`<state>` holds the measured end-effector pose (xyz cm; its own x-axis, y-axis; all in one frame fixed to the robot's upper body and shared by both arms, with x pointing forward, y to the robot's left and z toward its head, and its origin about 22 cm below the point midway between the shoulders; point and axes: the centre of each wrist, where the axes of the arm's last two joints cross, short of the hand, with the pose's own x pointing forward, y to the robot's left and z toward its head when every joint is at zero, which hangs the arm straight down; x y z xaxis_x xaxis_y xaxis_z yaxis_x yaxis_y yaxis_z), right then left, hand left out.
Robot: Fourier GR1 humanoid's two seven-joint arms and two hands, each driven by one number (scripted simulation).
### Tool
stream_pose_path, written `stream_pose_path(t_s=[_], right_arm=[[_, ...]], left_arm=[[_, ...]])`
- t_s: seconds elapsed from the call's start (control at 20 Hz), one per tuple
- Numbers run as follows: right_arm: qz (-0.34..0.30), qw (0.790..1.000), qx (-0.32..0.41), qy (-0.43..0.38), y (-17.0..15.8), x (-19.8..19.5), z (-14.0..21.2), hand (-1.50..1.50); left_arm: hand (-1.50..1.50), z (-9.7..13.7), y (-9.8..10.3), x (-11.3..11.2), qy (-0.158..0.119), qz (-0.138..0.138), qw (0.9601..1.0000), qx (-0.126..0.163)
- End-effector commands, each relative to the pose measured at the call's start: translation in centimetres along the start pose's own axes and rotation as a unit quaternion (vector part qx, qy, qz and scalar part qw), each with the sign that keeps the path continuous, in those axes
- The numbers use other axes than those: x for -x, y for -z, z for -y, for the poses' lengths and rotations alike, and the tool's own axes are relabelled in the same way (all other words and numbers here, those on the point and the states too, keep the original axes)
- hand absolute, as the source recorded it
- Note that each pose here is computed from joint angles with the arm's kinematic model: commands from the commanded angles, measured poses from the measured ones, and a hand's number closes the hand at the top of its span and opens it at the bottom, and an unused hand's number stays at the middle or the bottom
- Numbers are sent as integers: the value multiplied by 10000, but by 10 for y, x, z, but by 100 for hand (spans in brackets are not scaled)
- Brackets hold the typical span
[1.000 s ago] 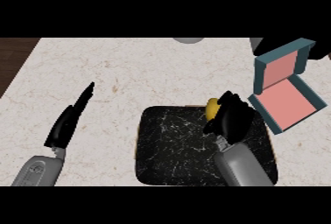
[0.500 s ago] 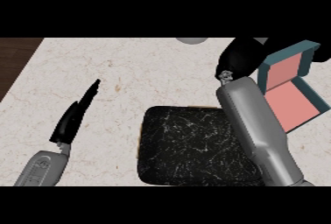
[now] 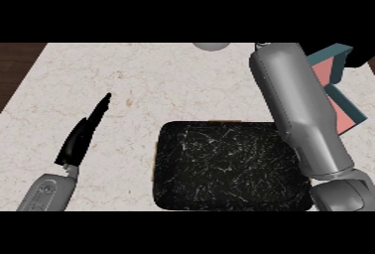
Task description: Pick the lemon from the tray and place it in the cardboard box
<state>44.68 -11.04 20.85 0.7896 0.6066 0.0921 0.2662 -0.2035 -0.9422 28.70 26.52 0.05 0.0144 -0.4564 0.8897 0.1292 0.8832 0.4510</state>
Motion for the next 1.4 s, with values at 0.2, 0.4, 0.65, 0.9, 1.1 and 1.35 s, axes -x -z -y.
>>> stream_pose_path(t_s=[0.2,0.4,0.65,0.9,1.1,1.35], right_arm=[[-1645,9861,134,-184,25,-2,19,150],[-1819,9825,-34,-400,36,11,4,150],[-1987,9775,-419,-576,75,44,-24,150],[-2331,9563,-1768,-22,89,77,-56,150],[-2107,9510,-2185,584,59,80,-92,-150],[-1579,9674,-1035,1689,82,110,-86,-150]], left_arm=[[0,5,-11,10,45,-69,9999,-94],[0,-3,-18,19,-39,-228,9995,-229],[0,-9,-8,6,-3,-144,9996,-239],[0,-10,-17,16,7,-298,9989,-358],[0,-14,-13,7,55,-187,9994,-293],[0,-11,-16,8,23,-159,9994,-305]])
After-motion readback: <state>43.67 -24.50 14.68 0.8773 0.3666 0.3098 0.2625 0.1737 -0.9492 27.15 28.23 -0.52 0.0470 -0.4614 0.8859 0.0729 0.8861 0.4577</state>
